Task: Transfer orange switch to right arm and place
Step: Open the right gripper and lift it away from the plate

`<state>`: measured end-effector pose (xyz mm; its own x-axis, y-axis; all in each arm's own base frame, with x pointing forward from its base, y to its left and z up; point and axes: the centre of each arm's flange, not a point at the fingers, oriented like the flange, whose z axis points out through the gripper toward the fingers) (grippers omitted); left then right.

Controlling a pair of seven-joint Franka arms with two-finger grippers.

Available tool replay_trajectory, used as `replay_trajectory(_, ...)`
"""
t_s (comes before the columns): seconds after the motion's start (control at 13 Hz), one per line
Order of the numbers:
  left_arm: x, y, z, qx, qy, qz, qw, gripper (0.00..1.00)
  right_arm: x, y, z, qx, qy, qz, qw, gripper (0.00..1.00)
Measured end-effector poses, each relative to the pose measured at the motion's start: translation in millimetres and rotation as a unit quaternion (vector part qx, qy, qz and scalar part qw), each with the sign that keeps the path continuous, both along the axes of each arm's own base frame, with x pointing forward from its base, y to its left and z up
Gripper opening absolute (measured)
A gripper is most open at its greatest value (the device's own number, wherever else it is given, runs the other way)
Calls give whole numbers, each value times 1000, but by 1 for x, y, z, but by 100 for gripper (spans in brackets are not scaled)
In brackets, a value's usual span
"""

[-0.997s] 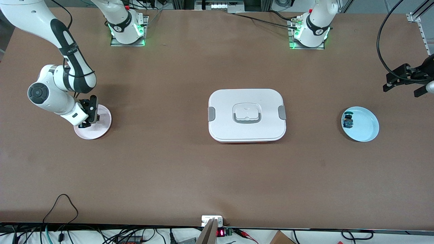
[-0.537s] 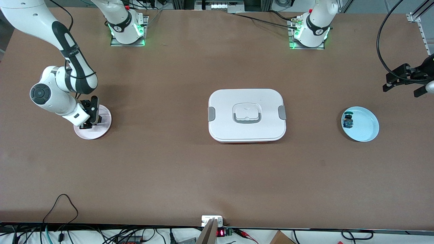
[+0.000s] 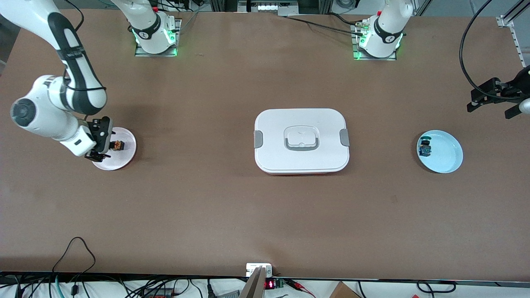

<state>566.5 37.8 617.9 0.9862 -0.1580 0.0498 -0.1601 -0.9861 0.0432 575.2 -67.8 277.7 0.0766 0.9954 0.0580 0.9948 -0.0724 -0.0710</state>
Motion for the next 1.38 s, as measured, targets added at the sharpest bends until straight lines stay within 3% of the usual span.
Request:
replay_trajectory(0.23,0,0,0,0,0,0,1000,100,16,2,45,12,-14,-57,998,100)
replay_trajectory(0.38,0,0,0,0,0,0,1000,100,21,7,67,25,4,-134,991,100)
replay_trajectory(0.46,0,0,0,0,0,0,1000,100,21,12,80,25,14,-190,981,100)
replay_trajectory(0.54,0,0,0,0,0,0,1000,100,20,20,96,23,27,-251,967,100)
replay_trajectory(0.77,0,0,0,0,0,0,1000,100,7,65,152,14,67,-411,909,100)
replay_trajectory(0.92,0,0,0,0,0,0,1000,100,-4,94,186,-7,95,-508,856,100)
replay_trajectory(1.07,0,0,0,0,0,0,1000,100,-13,115,210,-41,127,-595,792,100)
replay_trajectory(1.15,0,0,0,0,0,0,1000,100,-16,125,221,-57,138,-619,771,100)
replay_trajectory(1.23,0,0,0,0,0,0,1000,100,-19,133,232,-74,139,-627,763,100)
replay_trajectory(1.38,0,0,0,0,0,0,1000,100,-20,138,253,-110,101,-625,766,100)
